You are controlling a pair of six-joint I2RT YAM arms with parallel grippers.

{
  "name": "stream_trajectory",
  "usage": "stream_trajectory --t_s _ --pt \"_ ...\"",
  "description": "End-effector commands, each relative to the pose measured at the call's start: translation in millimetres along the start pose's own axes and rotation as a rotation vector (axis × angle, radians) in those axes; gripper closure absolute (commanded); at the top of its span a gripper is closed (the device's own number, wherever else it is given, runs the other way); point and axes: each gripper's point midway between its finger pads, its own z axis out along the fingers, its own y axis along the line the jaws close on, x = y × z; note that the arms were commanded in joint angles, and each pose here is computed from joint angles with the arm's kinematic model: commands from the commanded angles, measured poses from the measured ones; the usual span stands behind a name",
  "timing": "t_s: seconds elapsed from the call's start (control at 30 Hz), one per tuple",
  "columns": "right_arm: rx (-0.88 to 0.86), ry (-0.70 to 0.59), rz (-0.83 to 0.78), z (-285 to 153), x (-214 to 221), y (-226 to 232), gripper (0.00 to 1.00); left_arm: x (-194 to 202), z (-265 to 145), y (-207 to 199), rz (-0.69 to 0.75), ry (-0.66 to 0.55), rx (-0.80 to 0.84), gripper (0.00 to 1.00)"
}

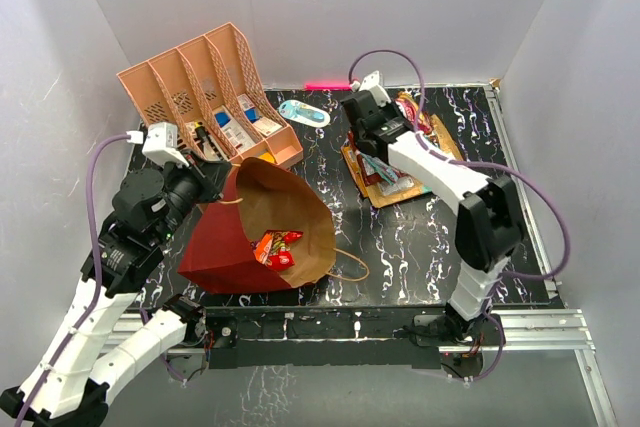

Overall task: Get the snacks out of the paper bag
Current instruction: Place the snack at the center of the board.

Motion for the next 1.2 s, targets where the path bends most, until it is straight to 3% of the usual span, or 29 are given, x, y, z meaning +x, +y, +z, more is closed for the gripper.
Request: stream_trajectory --t_s 0.0,0.13,0.47,0.73,1.0,1.07,1.17 --pt "0.154 -0.009 -0.081 10 -22 -11 0.92 -14 -8 -2 0.004 -0.046 0.001 1.00" --pt "0.187 0.012 -0.189 27 -15 2 0.92 -14 -10 0 0.011 -0.051 -0.001 1.00" --pt "0.238 0.000 -0.258 54 -8 18 0.92 -14 -14 4 0.028 -0.055 -0.015 1.00" --pt "0.137 0.066 -0.266 77 20 68 0.91 -15 -16 5 0.031 -0.060 -0.017 1.00" --pt "-0.023 0.138 -0.187 85 38 111 0.63 -15 -14 0 0.025 -0.052 0.001 1.00" --pt "-0.046 0.136 -0.169 81 35 110 0.60 -14 -13 -1 0.023 -0.045 0.008 1.00" --pt "-0.077 0.130 -0.141 73 28 104 0.43 -11 -10 -3 0.021 -0.029 0.013 1.00"
